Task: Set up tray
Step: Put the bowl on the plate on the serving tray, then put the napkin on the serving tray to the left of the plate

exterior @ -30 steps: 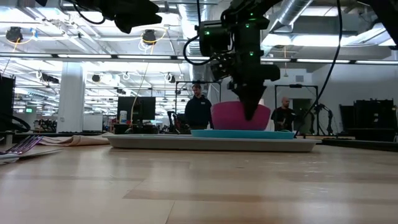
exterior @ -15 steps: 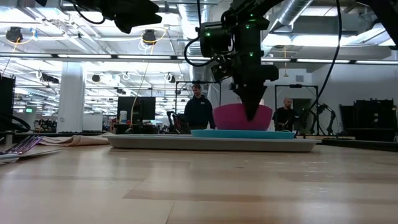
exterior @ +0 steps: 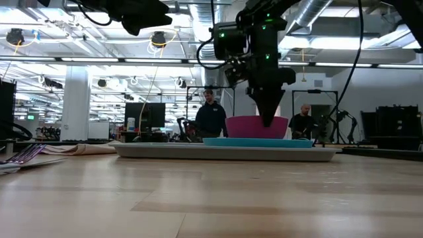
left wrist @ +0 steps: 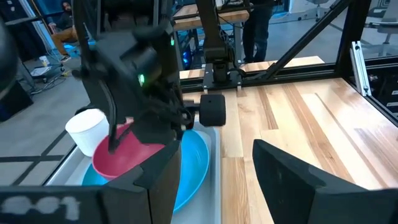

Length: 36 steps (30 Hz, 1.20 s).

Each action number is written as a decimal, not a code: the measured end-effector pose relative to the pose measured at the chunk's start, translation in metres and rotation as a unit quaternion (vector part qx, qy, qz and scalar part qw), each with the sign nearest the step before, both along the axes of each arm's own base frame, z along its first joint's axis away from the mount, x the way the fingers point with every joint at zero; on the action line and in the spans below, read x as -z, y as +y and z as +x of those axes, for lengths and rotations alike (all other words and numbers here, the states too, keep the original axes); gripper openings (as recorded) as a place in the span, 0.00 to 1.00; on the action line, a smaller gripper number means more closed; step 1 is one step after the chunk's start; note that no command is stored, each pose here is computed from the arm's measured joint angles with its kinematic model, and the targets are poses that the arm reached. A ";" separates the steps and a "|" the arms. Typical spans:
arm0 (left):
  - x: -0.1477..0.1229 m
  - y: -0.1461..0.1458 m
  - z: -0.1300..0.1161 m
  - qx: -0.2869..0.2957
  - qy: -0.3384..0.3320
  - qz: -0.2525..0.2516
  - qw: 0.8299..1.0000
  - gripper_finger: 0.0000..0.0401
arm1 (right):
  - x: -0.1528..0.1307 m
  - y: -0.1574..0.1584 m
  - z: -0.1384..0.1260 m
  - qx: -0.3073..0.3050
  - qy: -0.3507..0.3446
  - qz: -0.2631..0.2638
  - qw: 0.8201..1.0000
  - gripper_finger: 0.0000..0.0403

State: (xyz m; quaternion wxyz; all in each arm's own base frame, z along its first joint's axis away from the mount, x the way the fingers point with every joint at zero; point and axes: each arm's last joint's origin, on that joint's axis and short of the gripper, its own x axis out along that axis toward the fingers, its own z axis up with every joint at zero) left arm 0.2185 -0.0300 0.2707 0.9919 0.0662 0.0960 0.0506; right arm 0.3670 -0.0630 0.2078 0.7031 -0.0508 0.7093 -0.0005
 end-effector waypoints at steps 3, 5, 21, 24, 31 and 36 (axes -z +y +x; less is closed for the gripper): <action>0.000 0.000 0.000 0.000 0.000 0.000 1.000 0.47 | -0.013 0.000 -0.001 0.002 -0.019 -0.005 1.000 0.20; 0.000 0.000 0.000 0.000 0.000 0.000 1.000 0.47 | -0.024 0.000 -0.002 0.007 -0.031 -0.007 0.999 0.20; 0.005 -0.001 -0.001 0.016 0.024 -0.002 1.000 0.47 | -0.092 0.060 -0.057 0.011 -0.134 0.012 0.991 0.20; 0.005 -0.002 -0.001 0.026 0.024 -0.004 0.999 0.47 | -0.089 0.080 -0.074 0.008 -0.133 0.021 0.991 0.20; 0.003 -0.002 -0.002 0.036 0.022 -0.008 0.999 0.47 | -0.074 0.117 -0.115 0.008 -0.175 0.051 0.983 0.20; 0.000 -0.002 -0.010 0.050 0.020 -0.018 0.998 0.47 | -0.064 0.129 -0.141 0.017 -0.224 0.078 0.971 0.20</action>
